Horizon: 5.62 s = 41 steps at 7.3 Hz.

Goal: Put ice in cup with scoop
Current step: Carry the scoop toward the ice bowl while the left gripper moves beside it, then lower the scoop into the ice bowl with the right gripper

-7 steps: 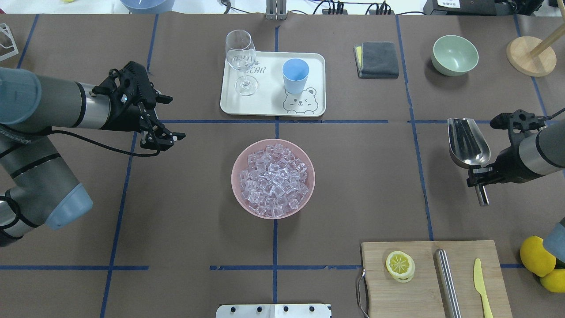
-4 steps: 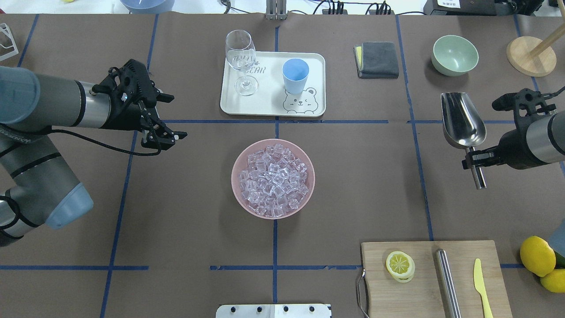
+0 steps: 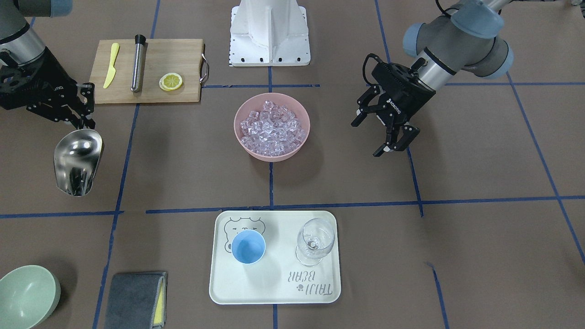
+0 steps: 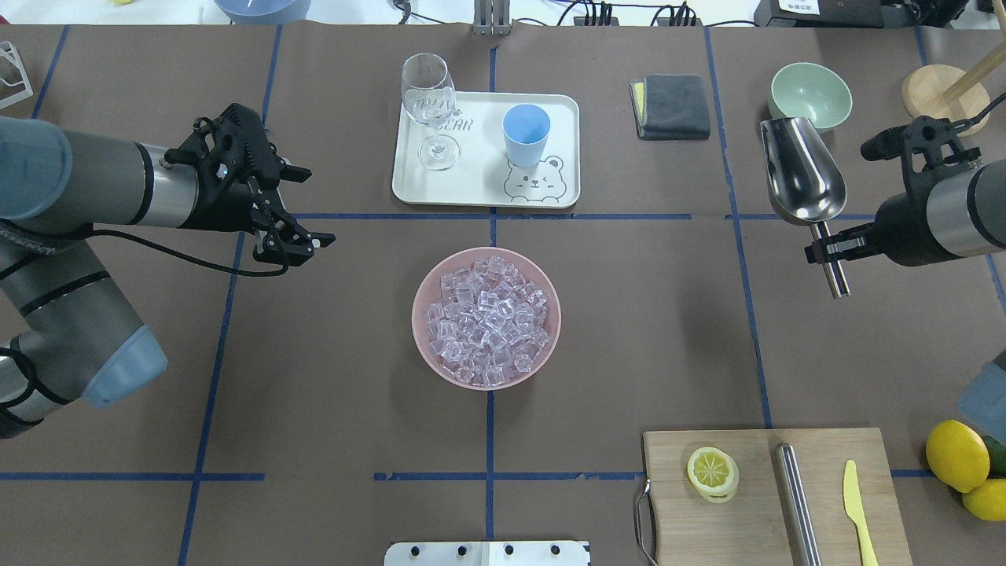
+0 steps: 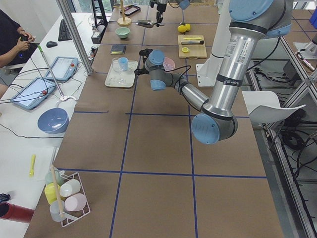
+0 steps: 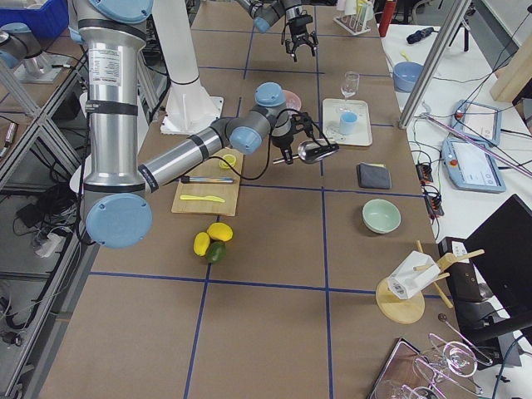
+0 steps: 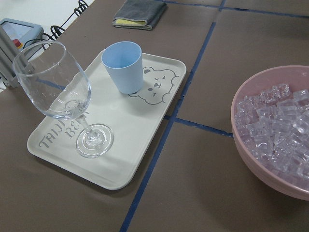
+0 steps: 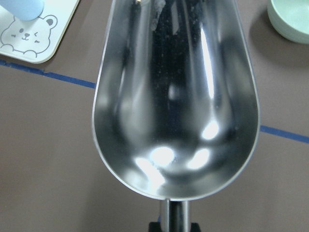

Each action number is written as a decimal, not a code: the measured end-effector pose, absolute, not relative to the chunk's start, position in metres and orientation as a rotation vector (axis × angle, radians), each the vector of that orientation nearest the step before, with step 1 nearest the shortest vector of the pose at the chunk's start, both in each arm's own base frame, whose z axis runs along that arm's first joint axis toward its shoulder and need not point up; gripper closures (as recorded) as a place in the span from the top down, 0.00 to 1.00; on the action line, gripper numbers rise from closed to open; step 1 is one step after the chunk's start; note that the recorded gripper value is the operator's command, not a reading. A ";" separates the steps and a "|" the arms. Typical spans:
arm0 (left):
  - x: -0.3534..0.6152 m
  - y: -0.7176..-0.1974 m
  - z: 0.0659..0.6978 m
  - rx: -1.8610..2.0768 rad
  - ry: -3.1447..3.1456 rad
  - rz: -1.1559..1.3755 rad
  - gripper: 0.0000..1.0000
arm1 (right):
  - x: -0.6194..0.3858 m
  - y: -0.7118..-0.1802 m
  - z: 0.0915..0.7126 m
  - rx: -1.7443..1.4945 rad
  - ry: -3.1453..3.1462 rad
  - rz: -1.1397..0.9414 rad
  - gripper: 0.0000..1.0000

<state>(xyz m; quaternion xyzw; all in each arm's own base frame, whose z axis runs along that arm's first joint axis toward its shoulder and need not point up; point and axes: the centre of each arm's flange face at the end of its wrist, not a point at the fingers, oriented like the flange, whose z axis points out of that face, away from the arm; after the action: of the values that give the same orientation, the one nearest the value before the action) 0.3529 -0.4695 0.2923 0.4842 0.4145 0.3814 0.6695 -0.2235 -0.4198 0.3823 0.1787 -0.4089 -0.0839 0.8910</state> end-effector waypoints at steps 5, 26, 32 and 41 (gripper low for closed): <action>0.351 -0.467 0.287 1.101 0.941 0.859 1.00 | -0.214 -0.448 0.346 0.472 -0.711 -0.393 0.00; 0.456 -0.399 0.320 0.930 1.082 1.144 1.00 | -0.356 -0.422 0.189 0.306 -0.146 -1.261 0.00; 0.508 -0.424 0.317 0.984 1.083 1.230 1.00 | -0.376 -0.407 0.174 0.293 -0.151 -1.341 0.00; 0.511 -0.423 0.328 1.039 1.107 1.226 1.00 | -0.492 -0.423 0.100 0.010 0.020 -1.489 0.00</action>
<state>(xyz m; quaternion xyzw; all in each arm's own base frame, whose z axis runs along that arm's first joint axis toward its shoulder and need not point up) 0.5111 -0.4232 0.3277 0.4410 0.4697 0.5203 0.5605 -0.4923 -0.4229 0.0996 0.0047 0.0090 -0.6775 0.7355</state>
